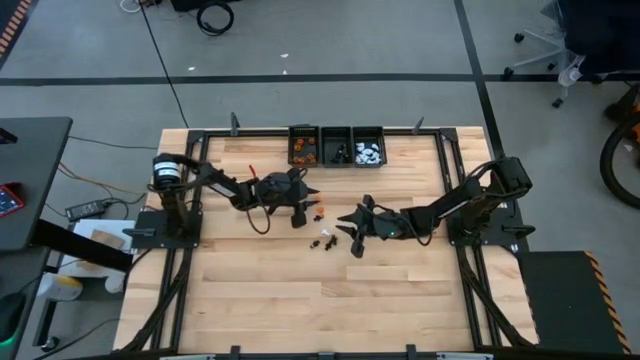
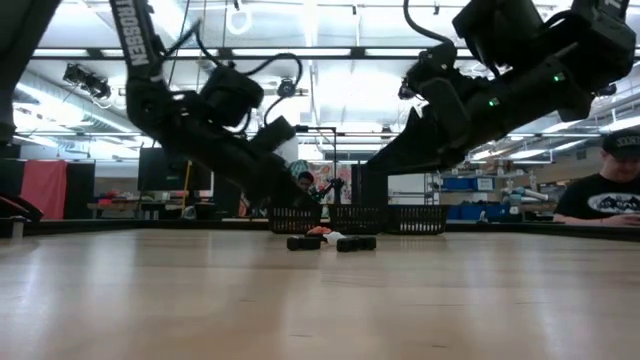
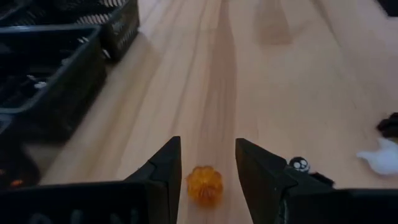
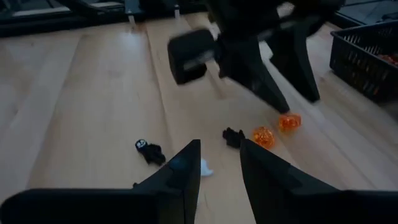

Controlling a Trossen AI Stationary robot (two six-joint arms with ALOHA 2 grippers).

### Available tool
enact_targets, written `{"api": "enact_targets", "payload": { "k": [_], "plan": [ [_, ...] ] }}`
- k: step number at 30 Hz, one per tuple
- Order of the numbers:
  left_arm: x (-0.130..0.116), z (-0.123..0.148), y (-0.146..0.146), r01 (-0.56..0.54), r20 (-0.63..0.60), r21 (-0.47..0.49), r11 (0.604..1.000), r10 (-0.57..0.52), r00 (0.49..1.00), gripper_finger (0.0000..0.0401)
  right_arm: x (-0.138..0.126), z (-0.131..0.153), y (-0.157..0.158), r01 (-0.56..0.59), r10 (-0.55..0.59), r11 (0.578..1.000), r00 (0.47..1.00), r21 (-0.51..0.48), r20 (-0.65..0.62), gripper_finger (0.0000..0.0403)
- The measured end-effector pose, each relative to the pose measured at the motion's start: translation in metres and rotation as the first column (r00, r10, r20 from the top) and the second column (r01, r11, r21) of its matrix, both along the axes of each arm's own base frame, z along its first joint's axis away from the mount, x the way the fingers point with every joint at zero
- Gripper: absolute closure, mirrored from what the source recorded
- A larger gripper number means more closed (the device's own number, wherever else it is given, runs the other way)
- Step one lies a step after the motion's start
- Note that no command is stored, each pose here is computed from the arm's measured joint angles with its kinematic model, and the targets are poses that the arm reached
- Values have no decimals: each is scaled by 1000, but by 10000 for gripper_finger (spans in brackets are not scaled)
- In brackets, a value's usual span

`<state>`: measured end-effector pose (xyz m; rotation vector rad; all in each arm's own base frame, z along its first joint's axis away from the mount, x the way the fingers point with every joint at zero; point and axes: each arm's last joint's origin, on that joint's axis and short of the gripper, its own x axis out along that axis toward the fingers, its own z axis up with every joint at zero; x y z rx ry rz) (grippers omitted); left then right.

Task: Sort game pieces by color
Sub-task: Put the orange game piece into the left black basket

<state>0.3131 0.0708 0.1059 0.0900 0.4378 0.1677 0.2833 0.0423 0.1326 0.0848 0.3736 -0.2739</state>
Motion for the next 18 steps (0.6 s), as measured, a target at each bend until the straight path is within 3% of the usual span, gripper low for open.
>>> {"api": "enact_targets", "payload": {
  "k": [6,18],
  "plan": [
    [13,-15,5,-4,-37,-5,1000,4,999,271,0,-1,1,-12,12,1000,1000,-4,-13,284],
    [8,-25,15,-26,-108,-28,999,23,994,278,-1,-2,2,-25,25,1000,999,-14,-27,284]
  ]
}}
